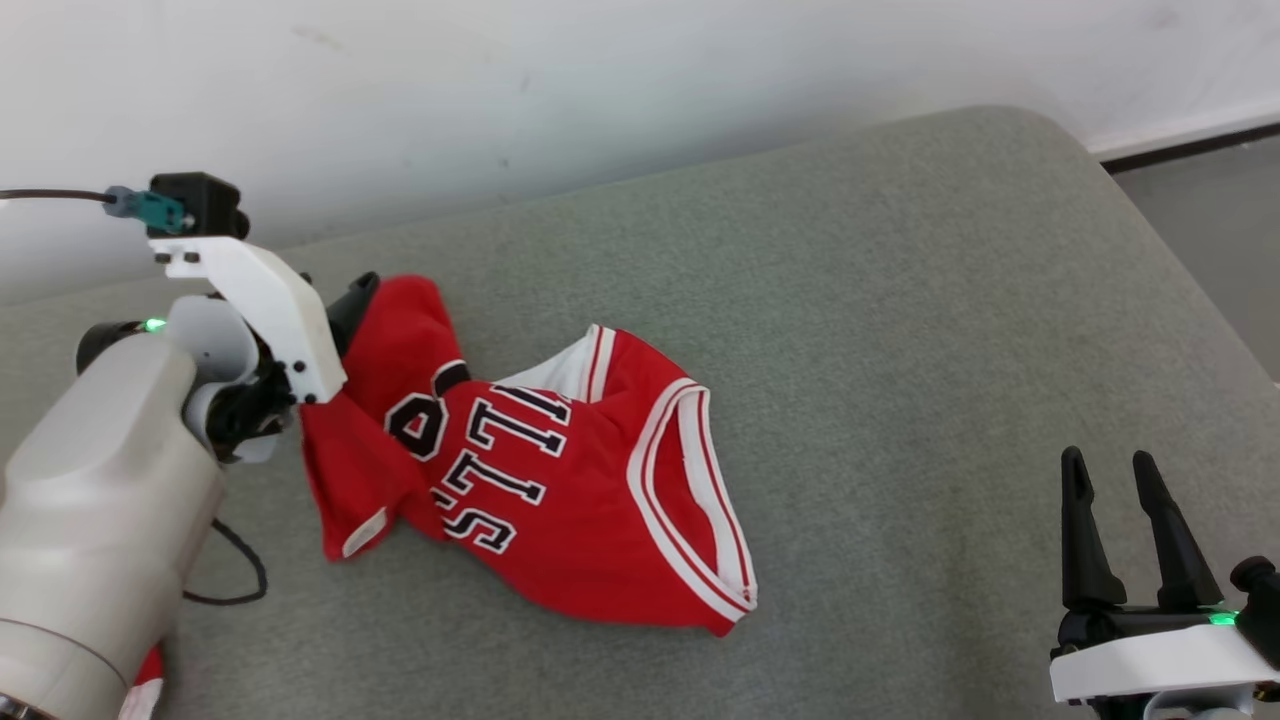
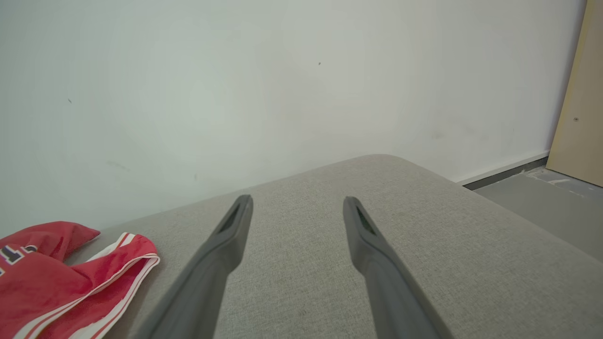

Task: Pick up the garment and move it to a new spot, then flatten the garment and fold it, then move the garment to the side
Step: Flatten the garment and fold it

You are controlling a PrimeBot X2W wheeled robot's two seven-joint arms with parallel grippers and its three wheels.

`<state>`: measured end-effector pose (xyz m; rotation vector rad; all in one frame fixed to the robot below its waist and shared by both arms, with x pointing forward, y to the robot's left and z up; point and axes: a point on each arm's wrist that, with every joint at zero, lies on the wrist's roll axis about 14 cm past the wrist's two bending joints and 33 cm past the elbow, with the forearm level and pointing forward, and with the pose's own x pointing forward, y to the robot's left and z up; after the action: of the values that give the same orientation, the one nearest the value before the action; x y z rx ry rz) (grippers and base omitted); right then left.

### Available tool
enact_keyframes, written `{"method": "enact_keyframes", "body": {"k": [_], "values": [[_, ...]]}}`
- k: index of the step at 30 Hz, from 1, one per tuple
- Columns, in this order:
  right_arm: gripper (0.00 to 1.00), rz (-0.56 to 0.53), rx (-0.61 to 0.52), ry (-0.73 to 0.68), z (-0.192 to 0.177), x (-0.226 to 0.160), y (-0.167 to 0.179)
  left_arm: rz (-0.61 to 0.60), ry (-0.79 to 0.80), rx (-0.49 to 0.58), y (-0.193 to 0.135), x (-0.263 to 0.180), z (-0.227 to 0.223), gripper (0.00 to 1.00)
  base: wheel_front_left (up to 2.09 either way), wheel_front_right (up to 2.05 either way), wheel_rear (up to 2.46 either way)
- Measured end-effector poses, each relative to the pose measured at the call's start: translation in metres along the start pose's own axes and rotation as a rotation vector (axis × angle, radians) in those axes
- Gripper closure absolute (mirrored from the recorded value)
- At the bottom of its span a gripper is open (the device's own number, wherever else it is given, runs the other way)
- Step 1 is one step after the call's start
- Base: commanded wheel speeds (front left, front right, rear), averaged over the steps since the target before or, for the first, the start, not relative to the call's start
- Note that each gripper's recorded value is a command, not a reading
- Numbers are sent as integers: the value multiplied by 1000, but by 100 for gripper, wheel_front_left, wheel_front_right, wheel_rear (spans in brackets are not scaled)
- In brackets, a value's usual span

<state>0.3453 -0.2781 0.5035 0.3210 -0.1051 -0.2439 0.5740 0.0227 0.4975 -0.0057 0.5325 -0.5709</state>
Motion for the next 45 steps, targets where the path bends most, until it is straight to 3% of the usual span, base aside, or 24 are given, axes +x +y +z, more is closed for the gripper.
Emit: {"method": "enact_keyframes", "body": {"k": [10, 20, 36, 45], "values": [[0, 82, 4, 1, -1, 3, 20, -8, -338, 121, -1, -58, 48, 0, 0, 0, 0], [0, 187, 15, 27, -12, 11, 55, 88, -609, 109, 7, -125, 35, 0, 0, 0, 0], [0, 283, 30, 46, -21, 13, 89, 345, -711, -63, -11, -206, -54, 0, 0, 0, 0], [0, 335, 8, 81, -31, 12, 100, 322, -727, -124, -24, -206, -68, 0, 0, 0, 0]]}}
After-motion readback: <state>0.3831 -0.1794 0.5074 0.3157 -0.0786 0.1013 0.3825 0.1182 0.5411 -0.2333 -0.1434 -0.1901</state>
